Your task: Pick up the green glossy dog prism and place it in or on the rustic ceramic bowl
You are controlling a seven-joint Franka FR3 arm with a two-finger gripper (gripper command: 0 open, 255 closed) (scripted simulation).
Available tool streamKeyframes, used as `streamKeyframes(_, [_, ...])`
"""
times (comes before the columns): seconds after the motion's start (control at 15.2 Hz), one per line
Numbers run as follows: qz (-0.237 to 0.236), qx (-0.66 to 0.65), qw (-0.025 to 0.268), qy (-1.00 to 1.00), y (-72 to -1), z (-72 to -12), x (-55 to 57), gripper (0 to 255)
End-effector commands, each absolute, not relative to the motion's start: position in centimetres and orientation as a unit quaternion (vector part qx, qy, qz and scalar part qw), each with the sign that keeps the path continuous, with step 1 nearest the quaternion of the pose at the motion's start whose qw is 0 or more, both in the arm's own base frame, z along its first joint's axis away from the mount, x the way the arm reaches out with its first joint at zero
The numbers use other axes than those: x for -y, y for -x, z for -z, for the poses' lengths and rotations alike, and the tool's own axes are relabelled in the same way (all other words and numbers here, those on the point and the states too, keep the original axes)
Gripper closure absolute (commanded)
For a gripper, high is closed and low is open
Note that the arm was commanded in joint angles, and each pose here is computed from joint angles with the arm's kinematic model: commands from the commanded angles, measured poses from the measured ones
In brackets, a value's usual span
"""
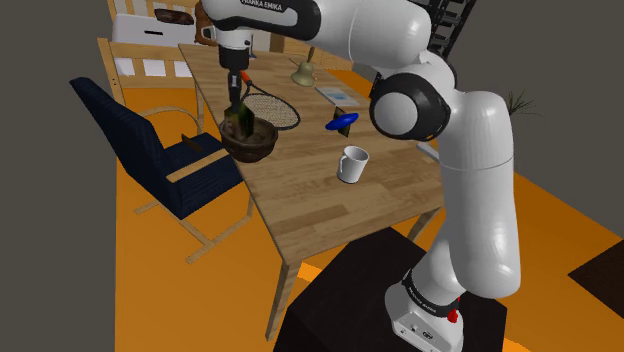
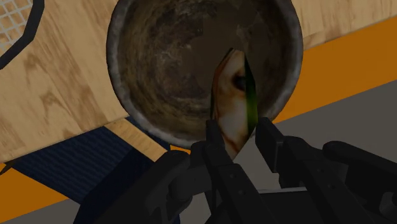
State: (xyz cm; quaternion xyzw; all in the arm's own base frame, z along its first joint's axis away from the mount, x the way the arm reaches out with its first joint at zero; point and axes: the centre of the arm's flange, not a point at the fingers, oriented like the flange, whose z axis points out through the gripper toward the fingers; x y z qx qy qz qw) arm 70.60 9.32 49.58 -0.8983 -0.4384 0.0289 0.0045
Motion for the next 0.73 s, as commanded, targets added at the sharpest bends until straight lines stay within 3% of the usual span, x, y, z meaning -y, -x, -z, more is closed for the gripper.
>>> streamKeyframes(0.0, [-0.029, 0.439, 0.004, 0.898, -70.6, -48.5, -9.3, 255])
streamKeyframes(0.66, [-0.029, 0.439, 0.004, 0.898, -70.6, -47.4, -9.3, 255])
